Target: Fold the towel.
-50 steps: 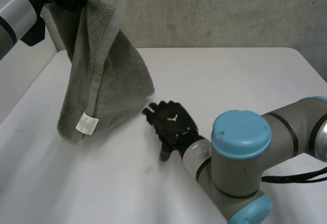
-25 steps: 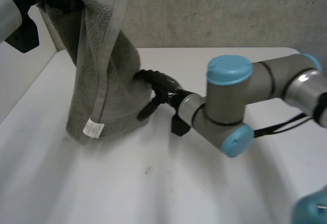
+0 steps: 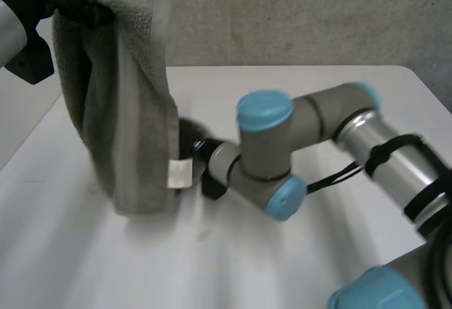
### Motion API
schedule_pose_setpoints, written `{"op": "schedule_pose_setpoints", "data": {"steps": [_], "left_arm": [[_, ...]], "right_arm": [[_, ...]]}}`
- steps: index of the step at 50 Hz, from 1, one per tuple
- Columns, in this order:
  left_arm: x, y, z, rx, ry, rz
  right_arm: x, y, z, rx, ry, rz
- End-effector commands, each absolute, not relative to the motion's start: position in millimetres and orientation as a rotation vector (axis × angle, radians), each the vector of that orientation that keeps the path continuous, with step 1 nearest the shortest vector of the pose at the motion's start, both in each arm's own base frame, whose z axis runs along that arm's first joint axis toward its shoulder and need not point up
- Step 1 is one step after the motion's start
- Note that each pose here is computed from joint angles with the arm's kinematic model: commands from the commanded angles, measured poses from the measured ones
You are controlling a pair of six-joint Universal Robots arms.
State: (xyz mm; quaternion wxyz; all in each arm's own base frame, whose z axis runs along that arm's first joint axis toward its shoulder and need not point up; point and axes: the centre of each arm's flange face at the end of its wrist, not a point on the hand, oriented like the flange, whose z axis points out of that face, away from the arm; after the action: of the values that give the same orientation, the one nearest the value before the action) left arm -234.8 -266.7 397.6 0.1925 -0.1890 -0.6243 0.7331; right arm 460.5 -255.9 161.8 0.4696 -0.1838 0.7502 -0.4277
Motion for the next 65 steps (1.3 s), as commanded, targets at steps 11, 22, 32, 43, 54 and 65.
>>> {"op": "schedule_pose_setpoints", "data": {"steps": [11, 22, 32, 43, 54, 65], "left_arm": [[-243, -282, 315, -0.661, -1.801, 1.827], [-253, -275, 279, -0.765, -1.744, 1.724], [-263, -248, 246, -0.894, -1.676, 1.489], [-263, -238, 211, -1.089, -1.71, 1.489], [-263, -229, 210, -1.169, -1.726, 1.467], [-269, -222, 210, -1.19, -1.702, 1.453]], "right_arm": [[360, -289, 235, -0.893, 2.128, -1.62], [300, -282, 249, -1.228, 2.219, -1.778], [275, -276, 213, -1.472, 2.355, -1.57], [262, -285, 177, -1.495, 2.475, -1.368], [262, -283, 220, -1.104, 2.317, -1.739], [256, -235, 203, -0.933, 2.26, -1.669]]}}
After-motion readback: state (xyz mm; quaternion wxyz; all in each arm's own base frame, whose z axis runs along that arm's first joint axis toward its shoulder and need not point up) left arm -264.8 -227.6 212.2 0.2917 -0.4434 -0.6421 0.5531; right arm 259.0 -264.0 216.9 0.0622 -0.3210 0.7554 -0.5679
